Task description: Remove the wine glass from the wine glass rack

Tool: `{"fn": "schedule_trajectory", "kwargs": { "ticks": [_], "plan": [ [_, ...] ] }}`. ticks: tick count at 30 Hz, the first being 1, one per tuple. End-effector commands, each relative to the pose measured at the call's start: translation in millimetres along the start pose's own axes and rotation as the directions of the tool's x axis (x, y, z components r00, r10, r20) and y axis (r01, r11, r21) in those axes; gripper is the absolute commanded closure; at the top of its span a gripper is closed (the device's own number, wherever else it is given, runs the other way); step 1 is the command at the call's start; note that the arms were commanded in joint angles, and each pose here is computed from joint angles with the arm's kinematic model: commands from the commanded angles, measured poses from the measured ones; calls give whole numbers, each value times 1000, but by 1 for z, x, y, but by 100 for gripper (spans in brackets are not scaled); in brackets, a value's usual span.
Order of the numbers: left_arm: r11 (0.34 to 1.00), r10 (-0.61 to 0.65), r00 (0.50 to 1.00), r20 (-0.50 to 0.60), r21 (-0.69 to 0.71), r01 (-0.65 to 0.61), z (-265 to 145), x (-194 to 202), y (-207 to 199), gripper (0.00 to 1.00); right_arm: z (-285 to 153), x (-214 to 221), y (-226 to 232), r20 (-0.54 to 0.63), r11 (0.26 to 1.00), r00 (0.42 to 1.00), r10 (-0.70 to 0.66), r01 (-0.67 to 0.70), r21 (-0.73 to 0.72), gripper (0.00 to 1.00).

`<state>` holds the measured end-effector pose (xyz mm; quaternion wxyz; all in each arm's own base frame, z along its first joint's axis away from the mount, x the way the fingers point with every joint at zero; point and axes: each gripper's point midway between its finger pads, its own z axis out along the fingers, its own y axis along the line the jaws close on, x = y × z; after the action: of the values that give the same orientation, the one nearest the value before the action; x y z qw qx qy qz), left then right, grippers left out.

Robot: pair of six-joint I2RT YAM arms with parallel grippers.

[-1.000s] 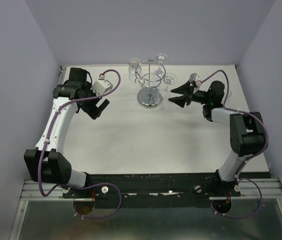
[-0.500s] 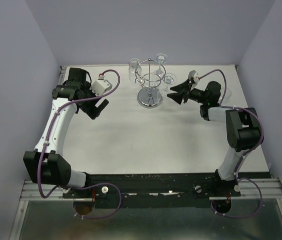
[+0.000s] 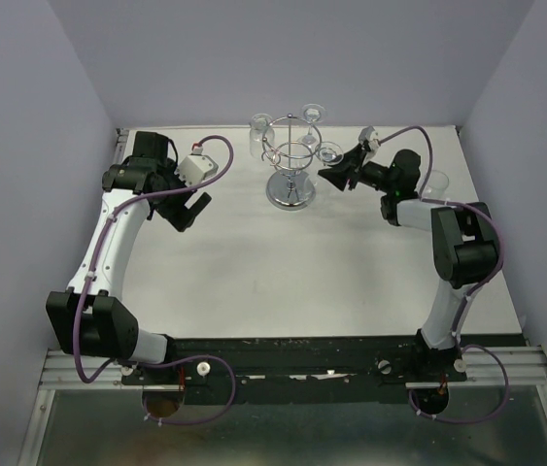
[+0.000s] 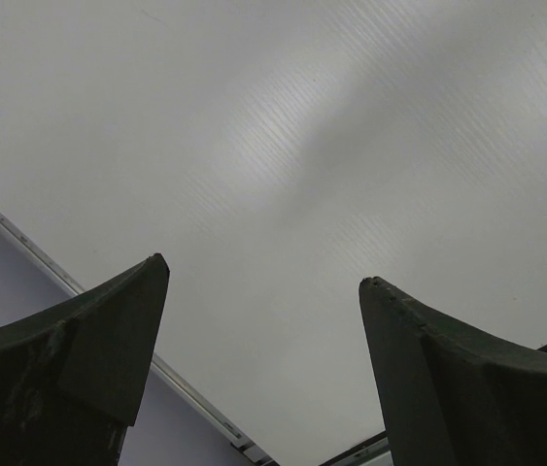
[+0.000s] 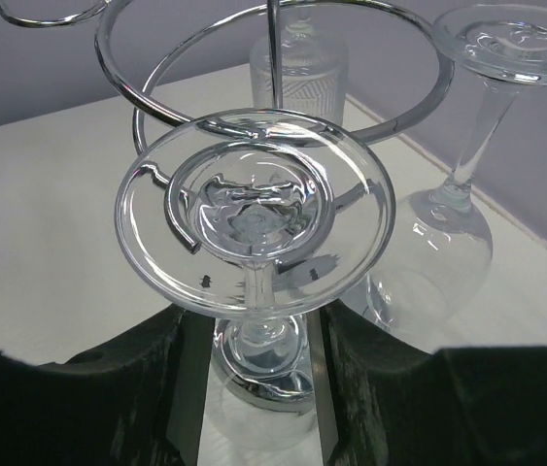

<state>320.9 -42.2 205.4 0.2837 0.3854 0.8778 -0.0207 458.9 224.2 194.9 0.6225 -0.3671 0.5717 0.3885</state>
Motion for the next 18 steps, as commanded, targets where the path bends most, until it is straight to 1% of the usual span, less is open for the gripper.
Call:
{"fn": "schedule_trajectory", "kwargs": {
  "ticks": [1,5,7,11,12,15,18],
  "plan": [
    [1000,2,1000,-8,-13,-2,-3,0,3,5,8,0,-7,4,1000,1000,-6,6,29,52],
    [1000,2,1000,-10,-11,-2,-3,2,2,6,10,1,-7,-7,999,1000,-20,20,41,53],
    [1000,1,1000,-12,-5,-1,-1,4,0,6,13,4,-10,-35,998,999,-27,30,63,55],
    [1000,0,1000,-6,-3,0,1,3,0,6,15,5,-7,-40,998,999,-24,27,65,56],
    [1000,-2,1000,-5,-1,2,1,3,0,6,15,5,-8,-44,996,998,-52,55,65,57],
    [1000,-1,1000,4,-2,2,1,0,1,6,14,5,-8,-53,995,997,-59,63,77,58],
    [1000,-1,1000,9,1,1,1,-1,0,6,12,6,-10,-54,993,997,-56,62,101,63]
  ]
}}
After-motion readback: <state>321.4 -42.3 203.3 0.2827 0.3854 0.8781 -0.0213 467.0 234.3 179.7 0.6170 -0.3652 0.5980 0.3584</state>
